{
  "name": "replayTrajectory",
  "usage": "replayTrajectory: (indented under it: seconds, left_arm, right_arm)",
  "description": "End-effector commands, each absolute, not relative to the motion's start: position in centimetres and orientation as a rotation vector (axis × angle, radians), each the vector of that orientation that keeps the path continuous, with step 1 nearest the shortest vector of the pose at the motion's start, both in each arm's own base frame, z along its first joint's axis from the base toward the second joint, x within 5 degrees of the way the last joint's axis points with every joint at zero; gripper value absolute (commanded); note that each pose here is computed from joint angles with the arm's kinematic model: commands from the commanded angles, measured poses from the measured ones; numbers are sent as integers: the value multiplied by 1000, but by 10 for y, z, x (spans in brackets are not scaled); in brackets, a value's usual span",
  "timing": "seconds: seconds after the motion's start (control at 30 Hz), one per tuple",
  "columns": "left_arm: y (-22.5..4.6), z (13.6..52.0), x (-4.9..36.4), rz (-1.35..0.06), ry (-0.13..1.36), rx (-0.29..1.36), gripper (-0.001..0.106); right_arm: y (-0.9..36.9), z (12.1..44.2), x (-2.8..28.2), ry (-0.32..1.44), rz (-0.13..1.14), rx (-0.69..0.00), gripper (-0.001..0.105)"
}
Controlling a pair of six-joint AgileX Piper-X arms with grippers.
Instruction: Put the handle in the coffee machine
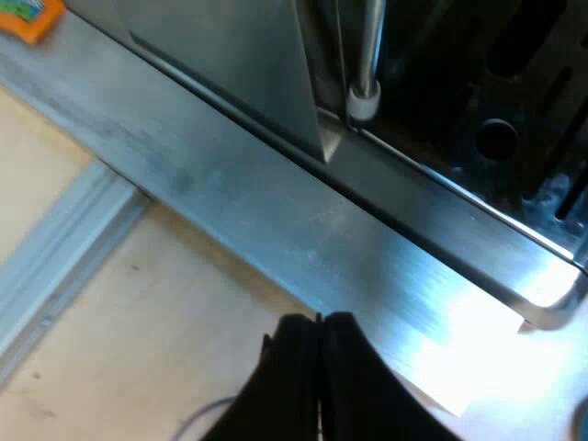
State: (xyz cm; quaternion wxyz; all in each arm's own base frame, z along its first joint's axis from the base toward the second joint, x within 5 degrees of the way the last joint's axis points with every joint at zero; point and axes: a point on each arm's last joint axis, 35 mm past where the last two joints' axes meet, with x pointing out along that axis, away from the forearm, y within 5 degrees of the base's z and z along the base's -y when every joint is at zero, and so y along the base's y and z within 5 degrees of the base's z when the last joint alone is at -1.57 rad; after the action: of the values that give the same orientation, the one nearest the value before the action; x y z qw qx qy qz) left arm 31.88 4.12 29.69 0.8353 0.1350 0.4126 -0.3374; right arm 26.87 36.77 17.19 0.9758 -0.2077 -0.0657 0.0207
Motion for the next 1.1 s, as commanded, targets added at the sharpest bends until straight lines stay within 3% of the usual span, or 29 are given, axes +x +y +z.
replayTrajectory:
  seconds: [0.03,0.2,0.23,0.33,0.93,1.1]
  left_arm:
    - [36,293,316,-776,904,214,1]
    - [31,294,313,-821,897,182,1]
    - [12,292,306,-887,974,167,1]
    - [7,292,302,-905,999,152,1]
    - [2,290,270,-918,1052,81,1]
    - [0,302,263,-931,1005,66,1]
  right_arm:
    - [364,239,263,-299,33,-198,36]
    - [364,239,263,-299,33,-198,36]
    - [365,239,262,-300,36,-198,36]
    - [367,239,260,-300,42,-197,36]
    - [368,240,257,-302,47,-198,36]
    - [369,245,253,-309,45,-235,36]
